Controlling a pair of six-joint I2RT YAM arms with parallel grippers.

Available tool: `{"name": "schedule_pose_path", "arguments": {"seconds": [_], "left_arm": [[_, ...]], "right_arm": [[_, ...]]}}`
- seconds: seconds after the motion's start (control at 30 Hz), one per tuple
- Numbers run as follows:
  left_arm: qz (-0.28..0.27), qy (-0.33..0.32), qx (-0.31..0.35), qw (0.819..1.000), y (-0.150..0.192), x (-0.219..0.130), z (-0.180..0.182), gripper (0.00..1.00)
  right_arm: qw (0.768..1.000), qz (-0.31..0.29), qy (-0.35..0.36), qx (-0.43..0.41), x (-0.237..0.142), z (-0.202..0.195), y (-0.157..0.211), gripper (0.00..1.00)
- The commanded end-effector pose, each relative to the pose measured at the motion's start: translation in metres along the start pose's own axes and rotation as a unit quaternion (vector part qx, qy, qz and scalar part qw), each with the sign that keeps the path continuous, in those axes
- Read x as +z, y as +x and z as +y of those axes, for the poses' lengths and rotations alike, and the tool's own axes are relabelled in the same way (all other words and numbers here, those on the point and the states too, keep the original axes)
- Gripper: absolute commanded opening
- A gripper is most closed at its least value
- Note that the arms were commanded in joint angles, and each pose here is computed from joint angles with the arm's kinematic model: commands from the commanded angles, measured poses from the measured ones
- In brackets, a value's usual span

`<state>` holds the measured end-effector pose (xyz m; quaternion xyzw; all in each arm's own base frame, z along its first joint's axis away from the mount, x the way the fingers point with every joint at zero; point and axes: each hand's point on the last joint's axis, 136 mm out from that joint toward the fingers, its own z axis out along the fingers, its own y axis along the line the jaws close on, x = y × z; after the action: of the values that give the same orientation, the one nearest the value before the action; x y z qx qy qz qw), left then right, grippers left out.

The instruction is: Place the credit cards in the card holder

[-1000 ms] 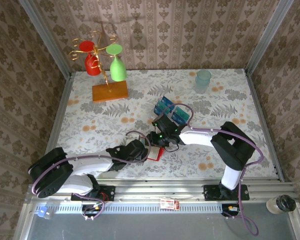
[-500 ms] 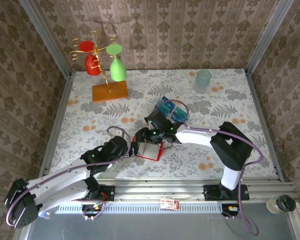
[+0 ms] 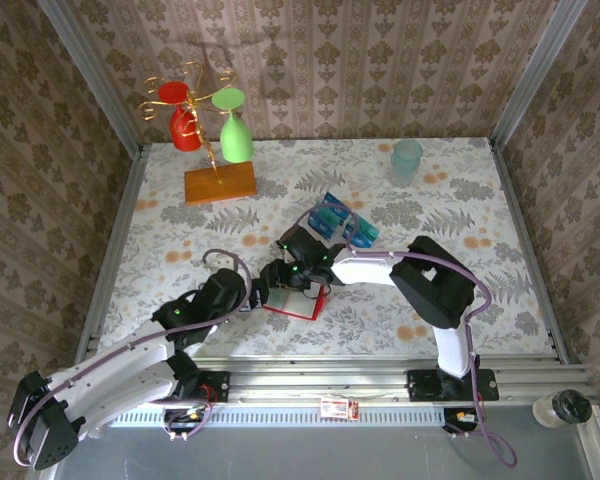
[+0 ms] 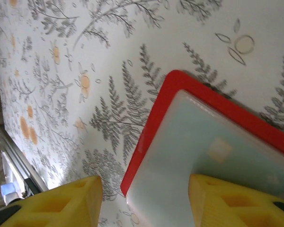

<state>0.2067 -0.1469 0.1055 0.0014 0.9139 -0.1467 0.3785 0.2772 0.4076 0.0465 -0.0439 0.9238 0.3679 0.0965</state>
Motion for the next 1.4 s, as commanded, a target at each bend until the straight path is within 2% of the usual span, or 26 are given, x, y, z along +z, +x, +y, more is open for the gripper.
{"name": "schedule_pose_path", "arguments": {"seconds": [0.0,0.23,0.47,0.6,0.83,0.97,1.13,1.23,1.37], "left_arm": [[0.013,-0.006,0.007,1.0,0.007,0.001,0.005,1.0],[0.015,-0.005,0.01,1.0,0.007,0.004,0.004,1.0],[0.023,0.007,0.02,0.999,0.002,0.015,-0.008,1.0],[0.027,0.011,0.024,0.999,-0.005,0.022,-0.015,1.0],[0.034,0.022,0.042,0.998,-0.018,0.031,-0.03,1.0],[0.039,0.025,0.053,0.998,-0.021,0.034,-0.036,1.0],[0.061,0.031,0.075,0.995,-0.014,0.045,-0.043,1.0],[0.082,0.029,0.095,0.992,-0.001,0.056,-0.043,1.0],[0.116,-0.018,0.106,0.987,0.02,0.071,-0.026,1.0]], "right_arm": [[1.0,0.01,0.0,-0.005,-0.001,0.004,0.0,0.51],[0.999,-0.024,-0.019,-0.013,-0.042,0.018,-0.028,0.51],[0.998,-0.057,0.014,-0.02,-0.103,-0.002,-0.064,0.51],[0.991,-0.072,0.1,-0.051,-0.147,-0.031,-0.08,0.5],[0.96,-0.075,0.254,-0.091,-0.211,-0.081,-0.097,0.47],[0.943,-0.075,0.303,-0.117,-0.226,-0.09,-0.103,0.45],[0.934,-0.047,0.329,-0.129,-0.223,-0.103,-0.098,0.41],[0.937,-0.043,0.325,-0.125,-0.218,-0.106,-0.094,0.4],[0.949,-0.045,0.29,-0.114,-0.209,-0.099,-0.087,0.36]]}}
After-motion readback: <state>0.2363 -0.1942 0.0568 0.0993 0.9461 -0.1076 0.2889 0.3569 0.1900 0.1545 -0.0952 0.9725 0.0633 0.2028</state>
